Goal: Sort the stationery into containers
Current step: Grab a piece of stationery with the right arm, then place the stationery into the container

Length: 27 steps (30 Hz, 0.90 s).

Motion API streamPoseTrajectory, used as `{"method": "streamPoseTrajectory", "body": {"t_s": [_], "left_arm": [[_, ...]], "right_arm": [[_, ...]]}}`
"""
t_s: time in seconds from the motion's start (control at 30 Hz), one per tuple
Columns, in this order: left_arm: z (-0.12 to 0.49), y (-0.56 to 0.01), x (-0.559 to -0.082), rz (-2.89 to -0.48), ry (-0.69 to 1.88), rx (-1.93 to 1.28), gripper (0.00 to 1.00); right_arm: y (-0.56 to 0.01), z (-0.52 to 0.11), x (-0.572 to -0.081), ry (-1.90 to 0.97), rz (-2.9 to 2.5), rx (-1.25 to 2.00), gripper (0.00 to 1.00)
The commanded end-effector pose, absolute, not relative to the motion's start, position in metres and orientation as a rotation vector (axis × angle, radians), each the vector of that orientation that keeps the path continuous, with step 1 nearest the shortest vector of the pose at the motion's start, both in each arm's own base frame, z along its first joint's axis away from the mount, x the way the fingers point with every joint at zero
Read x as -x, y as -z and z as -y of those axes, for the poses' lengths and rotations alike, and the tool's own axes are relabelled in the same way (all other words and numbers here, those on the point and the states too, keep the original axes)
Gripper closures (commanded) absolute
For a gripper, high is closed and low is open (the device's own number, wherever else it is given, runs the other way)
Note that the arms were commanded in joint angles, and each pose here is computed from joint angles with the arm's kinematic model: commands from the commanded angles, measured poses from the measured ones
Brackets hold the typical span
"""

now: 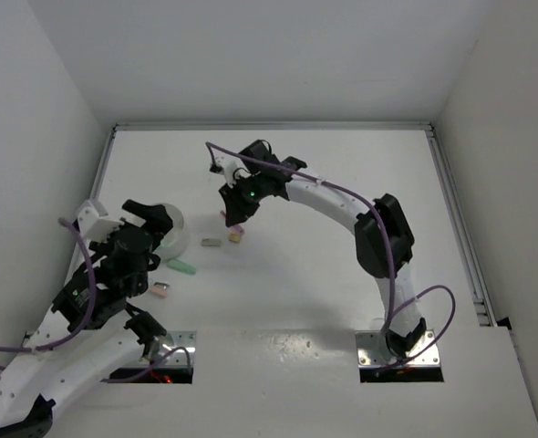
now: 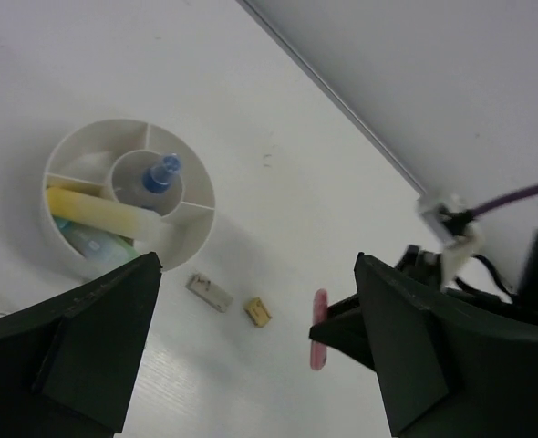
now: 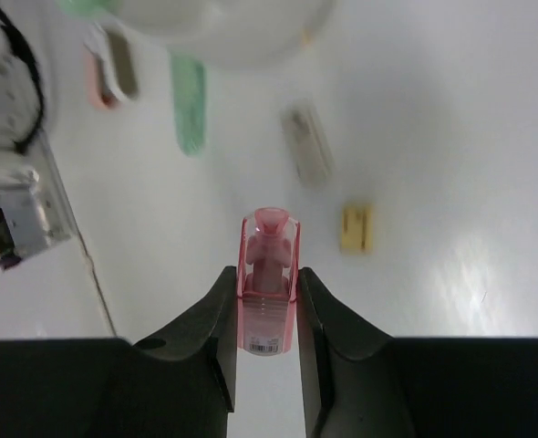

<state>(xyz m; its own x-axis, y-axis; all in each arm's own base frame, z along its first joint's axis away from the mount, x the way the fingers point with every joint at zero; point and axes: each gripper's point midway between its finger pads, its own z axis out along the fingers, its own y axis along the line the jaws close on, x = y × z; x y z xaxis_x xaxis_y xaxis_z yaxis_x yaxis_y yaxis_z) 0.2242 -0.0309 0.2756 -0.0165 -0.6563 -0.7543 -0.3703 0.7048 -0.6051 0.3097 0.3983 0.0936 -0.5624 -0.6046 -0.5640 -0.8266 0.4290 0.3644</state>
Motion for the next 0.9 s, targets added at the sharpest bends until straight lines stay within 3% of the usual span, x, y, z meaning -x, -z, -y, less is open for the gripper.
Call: {"method": "streamPoseTrajectory", "body": {"t_s": [0.0, 0.2, 0.3, 0.5, 0.87], "left_arm": [[-0.001, -0.272, -0.206, -1.556, 0.212, 0.956, 0.07], [-0.018, -0.259, -0.192, -1.536, 0.167, 1.042, 0.07], [-0.023, -0.259, -0.190, -1.520, 0.156, 1.065, 0.07], [-0.042, -0.262, -0.176, -1.469, 0.127, 1.098, 0.08], [-0.069, -0.272, -0.155, -1.378, 0.111, 1.099, 0.08]], "right_arm": [[-0.177, -0.446, -0.322, -1.046, -1.755, 1.370, 1.00], [-0.216, -0.495, -0.345, -1.175, -1.544, 1.263, 1.00], [-0.188, -0.519, -0.361, -1.266, -1.599, 1.191, 1.00], [-0.213, -0.551, -0.375, -1.381, -1.462, 1.084, 1.00], [-0.207, -0.568, -0.339, -1.544, -1.349, 1.121, 1.00]]}}
